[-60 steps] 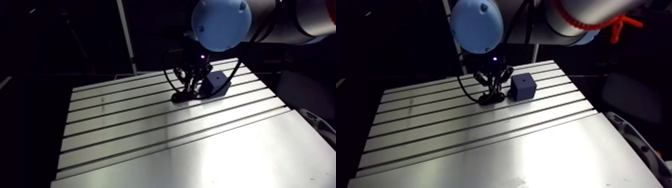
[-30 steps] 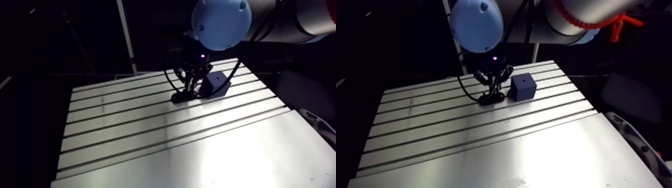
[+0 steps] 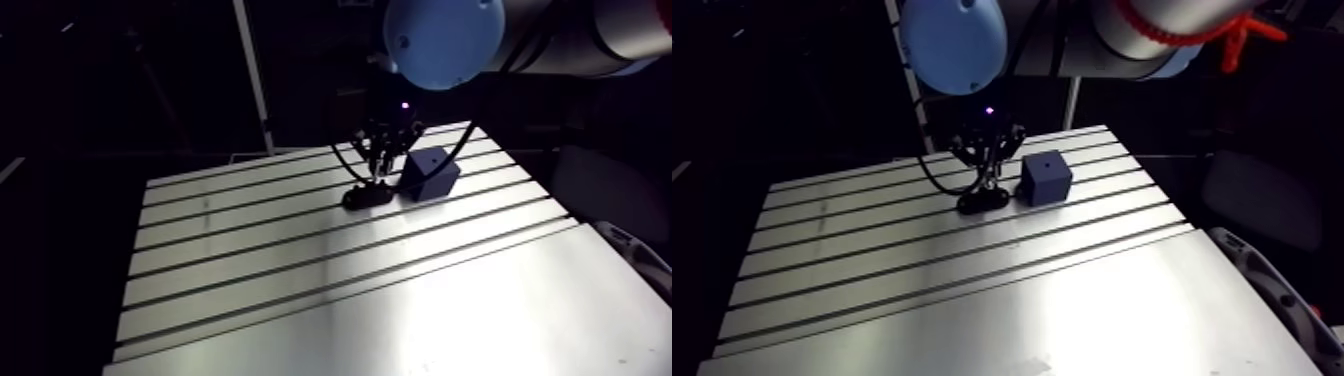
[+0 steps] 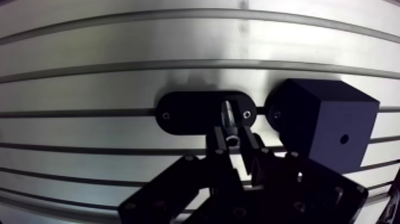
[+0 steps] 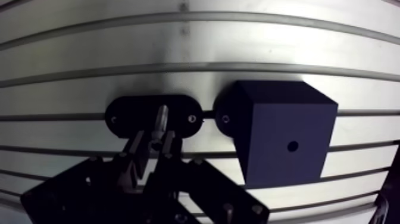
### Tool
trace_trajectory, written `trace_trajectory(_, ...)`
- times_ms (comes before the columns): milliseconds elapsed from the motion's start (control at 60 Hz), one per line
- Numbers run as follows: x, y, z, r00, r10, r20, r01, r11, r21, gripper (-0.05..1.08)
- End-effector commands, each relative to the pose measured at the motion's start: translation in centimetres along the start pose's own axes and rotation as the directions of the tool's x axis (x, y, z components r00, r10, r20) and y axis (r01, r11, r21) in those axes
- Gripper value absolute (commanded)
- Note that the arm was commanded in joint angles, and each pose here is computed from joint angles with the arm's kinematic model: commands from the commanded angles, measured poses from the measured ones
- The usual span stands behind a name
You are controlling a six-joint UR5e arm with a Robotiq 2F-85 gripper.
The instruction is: Pick up the M10 bolt and insert it into the hole until fully seated.
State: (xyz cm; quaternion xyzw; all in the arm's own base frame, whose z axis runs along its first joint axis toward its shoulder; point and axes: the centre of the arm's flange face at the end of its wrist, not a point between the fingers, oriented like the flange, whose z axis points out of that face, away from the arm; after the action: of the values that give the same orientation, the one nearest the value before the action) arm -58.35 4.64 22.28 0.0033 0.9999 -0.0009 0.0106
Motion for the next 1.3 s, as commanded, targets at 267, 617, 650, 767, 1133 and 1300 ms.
trace_trajectory(267, 1.7, 0.4, -5.1, 1.0, 0.002, -0.023, -0.002, 1.0, -0.003, 1.05)
trace_trajectory(617, 3.7, 1.3, -10.4, 0.999, 0.005, 0.038, -0.005, 1.0, 0.011, 1.08)
trace_trajectory(650, 3.9, 1.4, -10.8, 0.999, 0.002, 0.042, -0.002, 1.0, 0.011, 1.08)
trace_trajectory(767, 4.4, 2.2, -12.1, 0.996, 0.001, 0.087, 0.0, 1.0, -0.009, 1.08)
trace_trajectory(1133, 5.6, 4.3, -11.8, 0.964, -0.001, 0.264, 0.006, 1.0, -0.019, 1.08)
trace_trajectory(1300, 6.1, 6.1, -10.9, 0.957, 0.018, 0.289, -0.016, 1.0, -0.008, 1.08)
